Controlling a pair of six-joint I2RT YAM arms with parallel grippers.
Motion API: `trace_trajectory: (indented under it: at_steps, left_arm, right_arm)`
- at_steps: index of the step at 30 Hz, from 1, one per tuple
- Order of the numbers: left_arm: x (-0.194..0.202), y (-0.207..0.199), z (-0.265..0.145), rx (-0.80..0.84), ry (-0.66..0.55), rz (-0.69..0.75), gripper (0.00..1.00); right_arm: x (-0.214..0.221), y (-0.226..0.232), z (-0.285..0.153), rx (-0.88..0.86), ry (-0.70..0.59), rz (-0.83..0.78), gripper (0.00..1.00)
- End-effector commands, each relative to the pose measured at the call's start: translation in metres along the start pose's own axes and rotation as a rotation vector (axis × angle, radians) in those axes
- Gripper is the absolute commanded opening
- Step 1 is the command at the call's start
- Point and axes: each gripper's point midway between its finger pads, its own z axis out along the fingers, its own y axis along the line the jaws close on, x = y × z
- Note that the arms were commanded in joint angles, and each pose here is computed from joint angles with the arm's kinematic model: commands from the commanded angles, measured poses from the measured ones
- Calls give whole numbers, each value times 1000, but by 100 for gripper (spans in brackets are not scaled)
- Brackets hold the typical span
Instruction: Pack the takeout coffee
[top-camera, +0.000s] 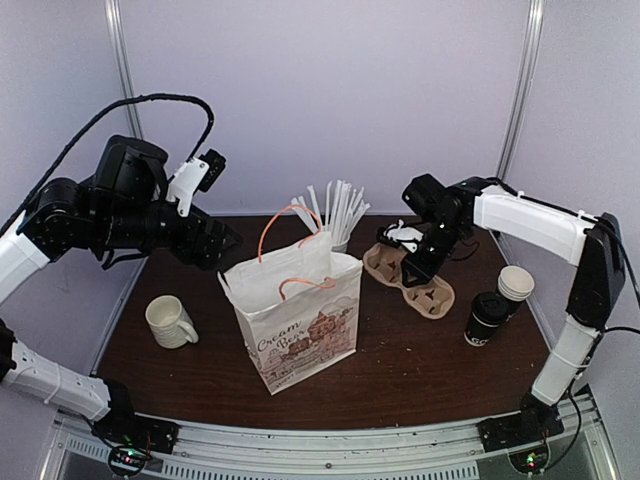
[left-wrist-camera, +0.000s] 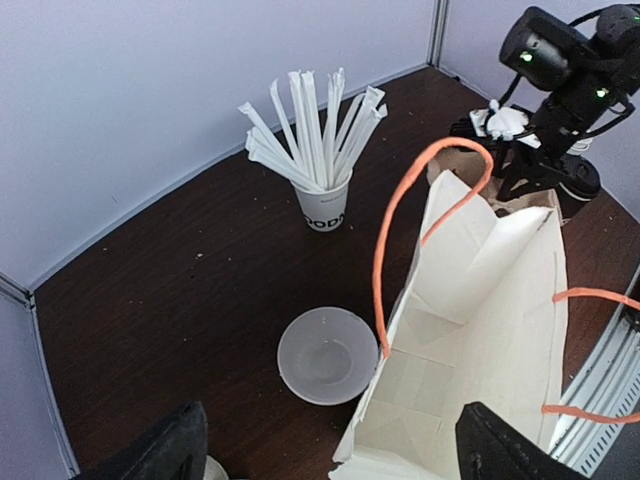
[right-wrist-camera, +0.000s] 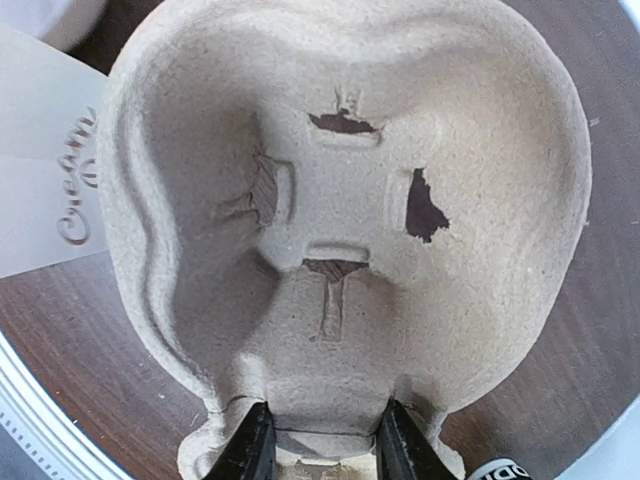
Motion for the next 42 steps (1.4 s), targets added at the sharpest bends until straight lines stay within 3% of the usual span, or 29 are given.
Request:
trace_trajectory:
  at_steps: [1,10,15,21,32,42]
  left_arm:
    - [-9,8,7,-13,19,17,90]
    - [1,-24,42,177,150,38,89]
    - [3,-20,72,140,202,35,86]
    - [3,-18,101,150,245,23,66]
    - [-1,-61,112,379,277,29,0]
    - [-24,-126,94,653,240,52,0]
  right_arm:
    - [-4,0,-48,8,-109,-18,31]
    - [-21,28,-144,-64,-395,-104,29]
    - [-28,51,-186,-151,-518,-177,29]
    - [-39,73,-237,-229,-688,-240,31]
    - [-48,106,-283,-349,-819,-339,31]
    - [-56,142,-312,-466,-882,-453,31]
